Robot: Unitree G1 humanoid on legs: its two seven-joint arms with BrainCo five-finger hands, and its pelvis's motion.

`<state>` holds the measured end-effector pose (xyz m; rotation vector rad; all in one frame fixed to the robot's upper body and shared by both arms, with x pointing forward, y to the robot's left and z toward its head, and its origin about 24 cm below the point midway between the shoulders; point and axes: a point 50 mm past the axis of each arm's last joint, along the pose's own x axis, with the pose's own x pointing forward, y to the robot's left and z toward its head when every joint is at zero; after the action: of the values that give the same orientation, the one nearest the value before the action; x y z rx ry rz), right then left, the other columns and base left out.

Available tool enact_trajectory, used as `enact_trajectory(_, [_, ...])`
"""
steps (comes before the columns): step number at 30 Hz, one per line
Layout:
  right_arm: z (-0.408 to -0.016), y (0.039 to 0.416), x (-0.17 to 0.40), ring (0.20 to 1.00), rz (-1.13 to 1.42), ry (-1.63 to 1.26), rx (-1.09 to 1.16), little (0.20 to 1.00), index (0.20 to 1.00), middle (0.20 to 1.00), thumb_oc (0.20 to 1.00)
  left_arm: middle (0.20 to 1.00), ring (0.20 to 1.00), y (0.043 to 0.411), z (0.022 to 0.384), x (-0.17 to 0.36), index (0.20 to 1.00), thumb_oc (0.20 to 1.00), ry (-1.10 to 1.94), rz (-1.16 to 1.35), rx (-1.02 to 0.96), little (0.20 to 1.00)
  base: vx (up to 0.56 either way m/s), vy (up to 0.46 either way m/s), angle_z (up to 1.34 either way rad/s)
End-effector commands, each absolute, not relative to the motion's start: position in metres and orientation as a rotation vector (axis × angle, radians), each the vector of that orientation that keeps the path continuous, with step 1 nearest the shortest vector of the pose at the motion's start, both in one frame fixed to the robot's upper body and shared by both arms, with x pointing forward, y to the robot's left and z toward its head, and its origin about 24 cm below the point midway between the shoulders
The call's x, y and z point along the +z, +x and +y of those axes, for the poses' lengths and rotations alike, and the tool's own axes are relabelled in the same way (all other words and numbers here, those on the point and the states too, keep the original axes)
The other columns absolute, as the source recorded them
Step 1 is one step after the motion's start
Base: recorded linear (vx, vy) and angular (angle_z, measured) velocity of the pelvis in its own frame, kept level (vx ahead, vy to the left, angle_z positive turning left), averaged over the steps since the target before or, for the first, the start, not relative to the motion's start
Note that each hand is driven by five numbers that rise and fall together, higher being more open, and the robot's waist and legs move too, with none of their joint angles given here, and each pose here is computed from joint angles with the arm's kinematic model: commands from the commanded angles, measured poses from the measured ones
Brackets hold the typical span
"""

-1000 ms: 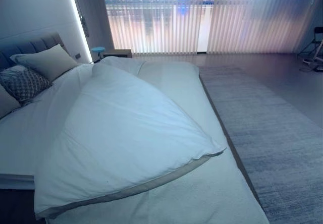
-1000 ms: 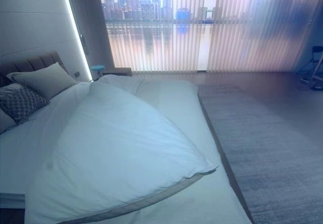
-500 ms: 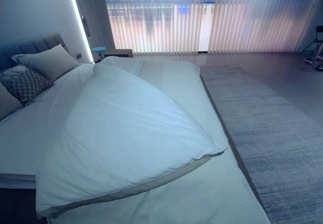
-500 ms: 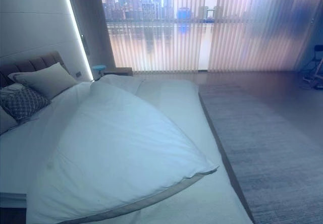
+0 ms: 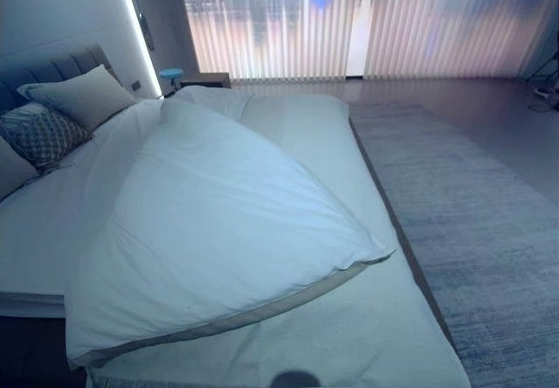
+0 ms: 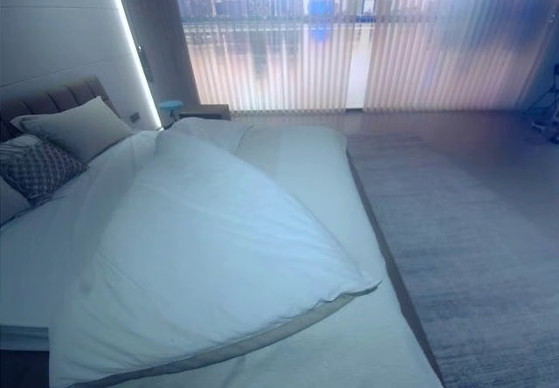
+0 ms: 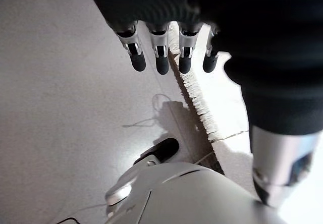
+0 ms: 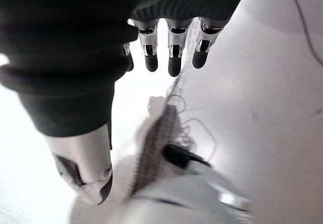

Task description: Make the bed

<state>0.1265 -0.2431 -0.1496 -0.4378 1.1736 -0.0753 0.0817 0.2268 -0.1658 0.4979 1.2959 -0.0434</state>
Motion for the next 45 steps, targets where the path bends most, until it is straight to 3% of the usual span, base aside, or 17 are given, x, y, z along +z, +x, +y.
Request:
enact_trajectory(1, [-0.239,0.215,-0.109,1.0,0.881,-0.376,-0.16,1.0,1.0,1.0,1.0,1.0,1.0,0.126,0.22,-0.156,1.0,1.0,0.484,1.183,0.012,1.0,-0.05,-0.01,0.01])
enact_trajectory(10, [-0.237,0.308,-0.032,1.0,0.552,-0.2,-0.306,1.0,1.0,1.0,1.0,1.0,1.0,0.16,0.207,-0.145,1.0,1.0,0.534,1.059,-0.011,1.0,-0.01,-0.008,0.08])
enact_trajectory(15, [-0.238,0.333,-0.002,1.0,0.466,-0.146,-0.362,1.0,1.0,1.0,1.0,1.0,1.0,0.171,0.204,-0.141,1.0,1.0,0.531,1.028,-0.003,1.0,0.01,-0.006,0.03])
enact_trajectory(20, [-0.241,0.372,0.057,1.0,0.303,0.117,-0.487,1.0,1.0,1.0,1.0,1.0,1.0,0.181,0.195,-0.138,1.0,1.0,0.471,0.997,0.023,1.0,0.01,-0.006,0.08])
enact_trajectory(27, [-0.248,0.398,0.125,1.0,0.12,0.378,-0.563,1.0,1.0,1.0,1.0,1.0,1.0,0.187,0.189,-0.135,1.0,1.0,0.416,0.976,0.045,1.0,0.0,-0.002,0.05])
enact_trajectory(45, [-0.264,0.412,0.256,1.0,-0.176,0.31,-0.578,1.0,1.0,1.0,1.0,1.0,1.0,0.213,0.173,-0.121,1.0,1.0,0.385,0.87,0.03,1.0,-0.03,0.011,0.07])
